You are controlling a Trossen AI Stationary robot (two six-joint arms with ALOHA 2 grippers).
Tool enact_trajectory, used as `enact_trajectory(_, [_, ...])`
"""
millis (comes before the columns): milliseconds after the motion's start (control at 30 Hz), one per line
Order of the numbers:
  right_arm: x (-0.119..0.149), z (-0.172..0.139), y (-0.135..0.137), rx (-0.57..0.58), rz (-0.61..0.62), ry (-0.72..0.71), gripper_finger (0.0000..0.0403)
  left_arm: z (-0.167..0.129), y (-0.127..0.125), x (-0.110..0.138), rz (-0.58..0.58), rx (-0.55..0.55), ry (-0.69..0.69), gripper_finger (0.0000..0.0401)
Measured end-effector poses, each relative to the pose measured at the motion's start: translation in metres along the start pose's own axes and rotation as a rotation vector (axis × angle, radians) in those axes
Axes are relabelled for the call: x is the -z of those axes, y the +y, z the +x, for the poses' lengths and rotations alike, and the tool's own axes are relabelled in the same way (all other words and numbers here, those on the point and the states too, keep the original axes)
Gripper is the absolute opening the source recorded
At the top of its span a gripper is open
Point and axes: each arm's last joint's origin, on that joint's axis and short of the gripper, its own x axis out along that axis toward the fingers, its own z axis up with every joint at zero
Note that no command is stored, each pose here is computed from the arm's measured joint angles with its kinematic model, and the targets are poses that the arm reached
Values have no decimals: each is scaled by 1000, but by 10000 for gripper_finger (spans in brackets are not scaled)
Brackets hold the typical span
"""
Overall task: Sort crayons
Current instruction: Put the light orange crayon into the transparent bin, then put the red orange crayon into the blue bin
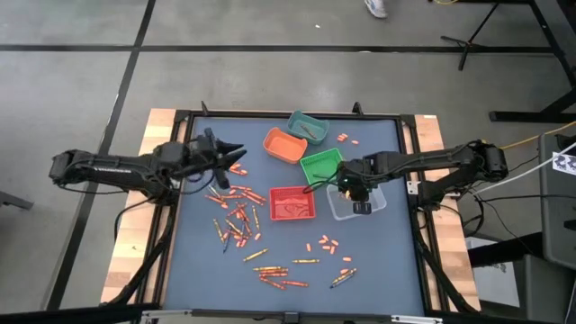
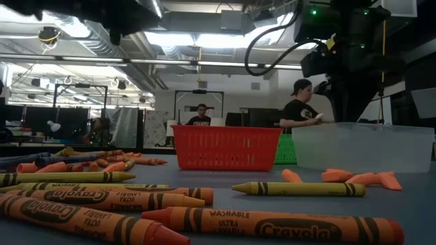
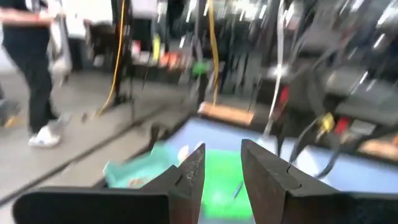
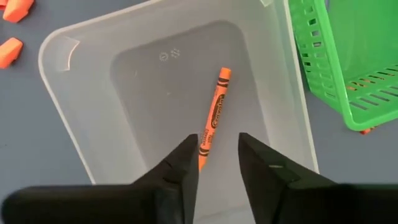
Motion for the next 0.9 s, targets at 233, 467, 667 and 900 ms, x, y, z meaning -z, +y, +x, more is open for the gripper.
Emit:
enact_trajectory(233, [0, 0, 0, 7, 0, -1, 129, 20, 12, 2, 57, -35, 351, 91])
enact_trajectory(467, [0, 0, 0, 7, 0, -2, 127, 28, 33, 34, 63, -94, 691, 91])
enact_trajectory(667, [0, 0, 0, 7, 0, -2, 127, 39, 48, 55, 107, -92, 866, 91])
enact_trajectory(900, [0, 0, 0, 7, 0, -2, 127, 57, 56, 87, 169, -24, 1042, 90])
